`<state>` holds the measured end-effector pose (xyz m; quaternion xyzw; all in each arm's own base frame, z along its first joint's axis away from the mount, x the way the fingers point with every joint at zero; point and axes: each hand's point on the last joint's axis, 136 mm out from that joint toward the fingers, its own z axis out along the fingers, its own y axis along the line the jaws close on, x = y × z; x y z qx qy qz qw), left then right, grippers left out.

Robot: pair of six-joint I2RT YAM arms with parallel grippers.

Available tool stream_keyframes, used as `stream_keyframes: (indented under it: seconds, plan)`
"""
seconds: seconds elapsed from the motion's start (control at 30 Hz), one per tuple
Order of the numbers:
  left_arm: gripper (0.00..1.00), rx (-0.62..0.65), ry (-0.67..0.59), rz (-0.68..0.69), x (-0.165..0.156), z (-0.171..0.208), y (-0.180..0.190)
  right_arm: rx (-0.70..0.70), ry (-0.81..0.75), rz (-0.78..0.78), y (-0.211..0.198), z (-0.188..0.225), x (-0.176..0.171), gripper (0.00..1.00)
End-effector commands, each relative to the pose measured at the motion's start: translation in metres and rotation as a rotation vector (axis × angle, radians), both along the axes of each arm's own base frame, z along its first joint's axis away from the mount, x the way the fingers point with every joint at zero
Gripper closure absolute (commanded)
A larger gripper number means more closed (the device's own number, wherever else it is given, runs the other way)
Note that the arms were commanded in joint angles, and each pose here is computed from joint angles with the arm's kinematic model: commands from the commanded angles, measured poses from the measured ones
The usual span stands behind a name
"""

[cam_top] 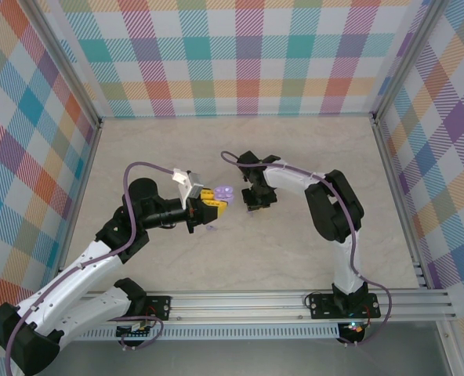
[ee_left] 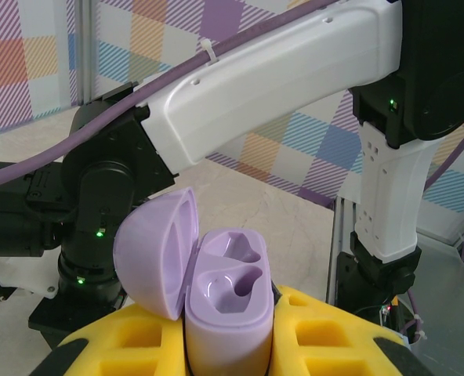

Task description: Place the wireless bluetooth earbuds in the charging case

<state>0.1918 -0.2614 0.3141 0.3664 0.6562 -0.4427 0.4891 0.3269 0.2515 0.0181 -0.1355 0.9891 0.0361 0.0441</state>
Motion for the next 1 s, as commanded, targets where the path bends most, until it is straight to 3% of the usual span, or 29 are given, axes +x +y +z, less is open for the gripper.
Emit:
stream_keyframes:
  seconds: [0.0,0.43,0.97]
  plan:
    - [1.00,-0.013,-0.028,0.007,-0.001,0.008,0.004,-0.003,-0.058,-0.022,-0.004,0.026,0.007,0.74]
    - [1.00,-0.019,-0.039,0.000,-0.002,0.012,0.003,0.113,-0.025,-0.063,0.010,0.047,-0.008,0.59]
    - [1.00,-0.019,-0.039,-0.002,-0.001,0.013,0.002,0.043,0.036,-0.122,0.024,0.020,-0.016,0.58]
